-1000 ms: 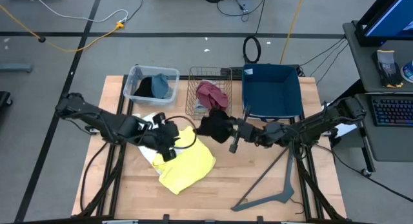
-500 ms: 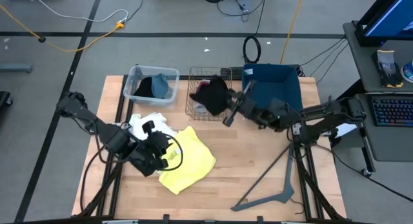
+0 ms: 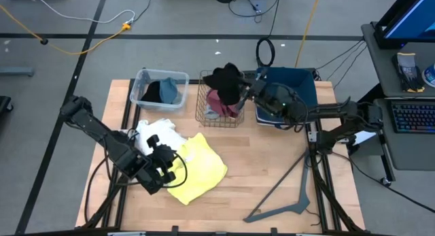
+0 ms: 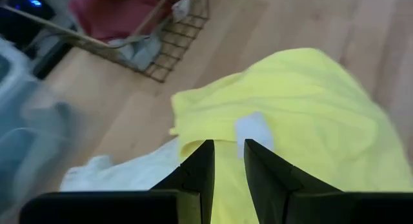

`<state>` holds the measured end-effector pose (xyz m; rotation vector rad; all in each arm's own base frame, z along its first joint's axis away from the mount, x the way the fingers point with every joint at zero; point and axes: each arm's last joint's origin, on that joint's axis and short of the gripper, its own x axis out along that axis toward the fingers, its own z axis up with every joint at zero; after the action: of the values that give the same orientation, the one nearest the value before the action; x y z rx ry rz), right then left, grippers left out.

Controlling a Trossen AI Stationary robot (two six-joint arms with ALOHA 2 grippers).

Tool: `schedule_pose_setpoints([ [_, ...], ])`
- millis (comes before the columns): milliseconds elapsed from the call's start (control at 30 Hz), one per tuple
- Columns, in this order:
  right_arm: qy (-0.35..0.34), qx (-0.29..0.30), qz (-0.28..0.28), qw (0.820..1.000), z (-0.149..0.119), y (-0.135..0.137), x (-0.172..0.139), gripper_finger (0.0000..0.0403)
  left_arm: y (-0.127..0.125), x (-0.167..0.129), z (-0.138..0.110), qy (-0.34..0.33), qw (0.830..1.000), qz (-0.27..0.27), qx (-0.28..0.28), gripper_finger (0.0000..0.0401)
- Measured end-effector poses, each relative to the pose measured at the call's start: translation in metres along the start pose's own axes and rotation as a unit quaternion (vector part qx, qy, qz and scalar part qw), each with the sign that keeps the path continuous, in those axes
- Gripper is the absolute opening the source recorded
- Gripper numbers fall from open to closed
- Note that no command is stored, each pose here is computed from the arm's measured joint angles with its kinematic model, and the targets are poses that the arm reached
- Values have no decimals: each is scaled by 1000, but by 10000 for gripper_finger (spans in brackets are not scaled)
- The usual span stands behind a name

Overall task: Pick & Place Cloths
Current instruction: Put the black boxer into the gold wire basket

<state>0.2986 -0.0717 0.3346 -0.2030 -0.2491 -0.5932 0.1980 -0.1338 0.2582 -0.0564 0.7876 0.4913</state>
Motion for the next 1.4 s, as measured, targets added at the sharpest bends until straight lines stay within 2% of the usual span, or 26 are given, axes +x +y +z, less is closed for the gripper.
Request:
schedule_pose_setpoints([
  [133,29,9,-7,1000,-13,-4,6,1,-5,2,-4,-10,1000,-16,4,88],
  [467,112,-9,-3,994,-80,1,28,3,-14,1,3,-40,998,-52,22,88],
  [667,141,-3,-18,990,-105,-2,46,4,-16,0,5,-49,996,-60,34,88],
  [900,208,-7,-20,978,-150,2,54,5,-17,0,5,-48,996,-65,36,88],
  [1067,272,-19,-21,962,-180,2,50,5,-17,-1,4,-47,996,-68,37,88],
  [1233,319,-43,-49,945,-189,1,44,6,-18,-2,4,-47,996,-71,38,88],
  [1400,320,-45,-49,945,-189,1,44,6,-18,-2,4,-47,996,-71,38,88],
])
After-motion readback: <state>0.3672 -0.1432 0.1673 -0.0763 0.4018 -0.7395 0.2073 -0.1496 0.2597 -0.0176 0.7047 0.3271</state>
